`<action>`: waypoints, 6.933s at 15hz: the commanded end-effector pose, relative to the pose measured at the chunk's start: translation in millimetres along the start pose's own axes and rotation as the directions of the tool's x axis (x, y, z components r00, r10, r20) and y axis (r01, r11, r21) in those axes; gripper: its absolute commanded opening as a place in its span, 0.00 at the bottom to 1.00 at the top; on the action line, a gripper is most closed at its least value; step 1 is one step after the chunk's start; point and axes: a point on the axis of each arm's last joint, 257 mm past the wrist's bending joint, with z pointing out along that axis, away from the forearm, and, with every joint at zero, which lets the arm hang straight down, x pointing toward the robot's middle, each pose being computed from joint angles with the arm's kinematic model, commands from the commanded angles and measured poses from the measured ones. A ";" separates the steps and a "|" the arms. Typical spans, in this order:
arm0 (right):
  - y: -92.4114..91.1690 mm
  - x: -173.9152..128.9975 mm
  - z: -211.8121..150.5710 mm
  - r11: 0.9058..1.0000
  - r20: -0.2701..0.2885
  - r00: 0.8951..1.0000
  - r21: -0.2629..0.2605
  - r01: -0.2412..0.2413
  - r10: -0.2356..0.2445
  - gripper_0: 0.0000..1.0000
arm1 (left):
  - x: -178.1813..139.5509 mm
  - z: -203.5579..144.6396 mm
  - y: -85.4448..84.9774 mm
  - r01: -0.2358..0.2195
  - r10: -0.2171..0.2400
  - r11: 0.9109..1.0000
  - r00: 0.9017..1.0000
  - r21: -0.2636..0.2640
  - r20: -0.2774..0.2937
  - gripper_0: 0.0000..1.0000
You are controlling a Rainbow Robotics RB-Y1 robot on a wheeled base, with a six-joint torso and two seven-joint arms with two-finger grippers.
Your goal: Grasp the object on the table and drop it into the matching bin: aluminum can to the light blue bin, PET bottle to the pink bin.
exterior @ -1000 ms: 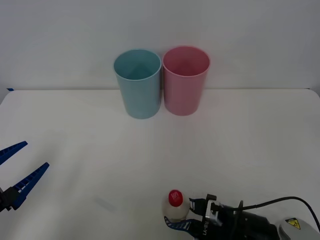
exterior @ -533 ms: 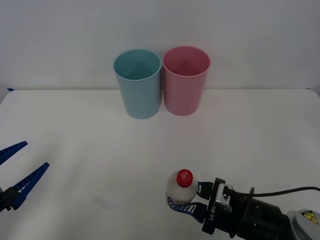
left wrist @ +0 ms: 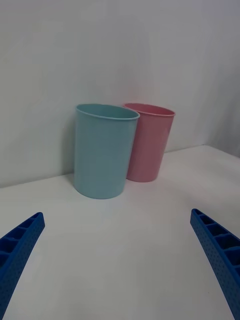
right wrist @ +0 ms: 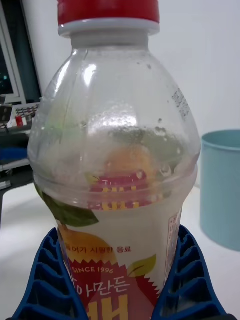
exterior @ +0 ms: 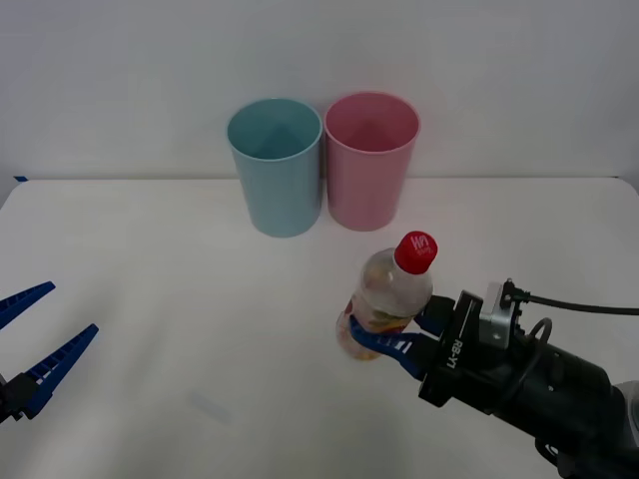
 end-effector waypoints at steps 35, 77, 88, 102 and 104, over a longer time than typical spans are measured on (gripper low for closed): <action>-277.1 -109.6 101.1 0.954 -0.034 0.995 0.281 0.101 -0.096 0.00 | 0.0 0.0 0.0 0.000 0.000 1.000 1.000 0.000 0.000 1.00; -220.8 -80.4 61.9 0.966 -0.080 0.981 0.175 0.189 -0.177 1.00 | 0.0 0.0 0.0 0.000 0.000 1.000 1.000 0.000 0.000 1.00; -125.7 -48.5 -66.3 0.953 -0.120 0.975 0.221 0.208 -0.185 1.00 | 0.0 0.0 0.0 0.000 0.000 1.000 1.000 0.000 0.000 1.00; -77.7 5.8 -225.4 0.890 -0.236 0.969 0.421 0.173 -0.076 1.00 | 0.0 0.0 0.0 0.000 0.000 1.000 1.000 0.000 0.000 1.00; -74.5 6.7 -234.6 0.885 -0.237 0.970 0.437 0.157 -0.055 1.00 | 0.0 0.0 0.0 0.000 0.000 1.000 1.000 0.000 0.000 1.00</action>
